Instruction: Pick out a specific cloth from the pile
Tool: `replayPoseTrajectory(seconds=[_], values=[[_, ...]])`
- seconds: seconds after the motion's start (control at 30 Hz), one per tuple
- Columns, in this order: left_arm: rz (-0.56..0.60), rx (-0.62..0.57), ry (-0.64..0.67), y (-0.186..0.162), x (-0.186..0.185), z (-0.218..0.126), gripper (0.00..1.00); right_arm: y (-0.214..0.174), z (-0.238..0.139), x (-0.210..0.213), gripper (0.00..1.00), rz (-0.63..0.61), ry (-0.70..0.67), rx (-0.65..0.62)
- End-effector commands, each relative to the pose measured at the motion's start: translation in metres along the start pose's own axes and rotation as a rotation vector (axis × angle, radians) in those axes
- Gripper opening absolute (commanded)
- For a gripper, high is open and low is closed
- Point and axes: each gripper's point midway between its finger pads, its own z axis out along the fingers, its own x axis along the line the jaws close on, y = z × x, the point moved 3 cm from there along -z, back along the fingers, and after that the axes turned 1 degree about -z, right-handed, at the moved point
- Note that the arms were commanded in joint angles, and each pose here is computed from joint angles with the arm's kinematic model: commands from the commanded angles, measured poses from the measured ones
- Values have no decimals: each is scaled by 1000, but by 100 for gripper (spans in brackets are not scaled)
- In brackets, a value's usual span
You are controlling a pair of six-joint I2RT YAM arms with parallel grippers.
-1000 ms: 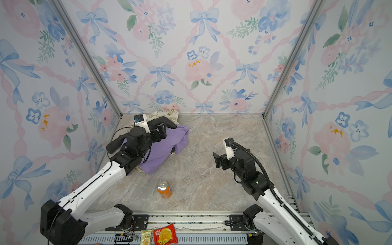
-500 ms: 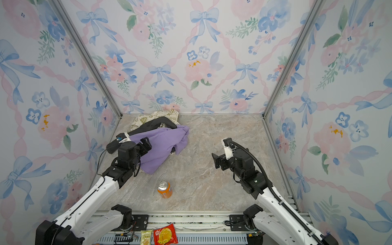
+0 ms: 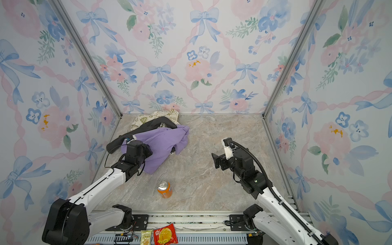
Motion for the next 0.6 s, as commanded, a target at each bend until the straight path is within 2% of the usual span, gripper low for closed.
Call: replayPoseTrajectory(seconds=[0.0,0.03,0.07,0.13,0.17,0.57], values=[[-29,-53,-84,18,-17,-9,6,9,-4,4,97,5,19,-15],[-33,-62,-100,22,-20,-12,1,9,-4,4,97,5,19,-16],[-40,-73,-123,27,-25,-15,0,9,-4,4,97,5,20,-16],[-43,-77,-150,31,-30,-18,0,9,-4,4,97,7,21,-18],[-55,-104,-186,45,-42,-25,0,10,-5,5,97,8,23,-19],[21,-265,-442,127,-145,-77,0,18,-4,11,97,37,62,-40]])
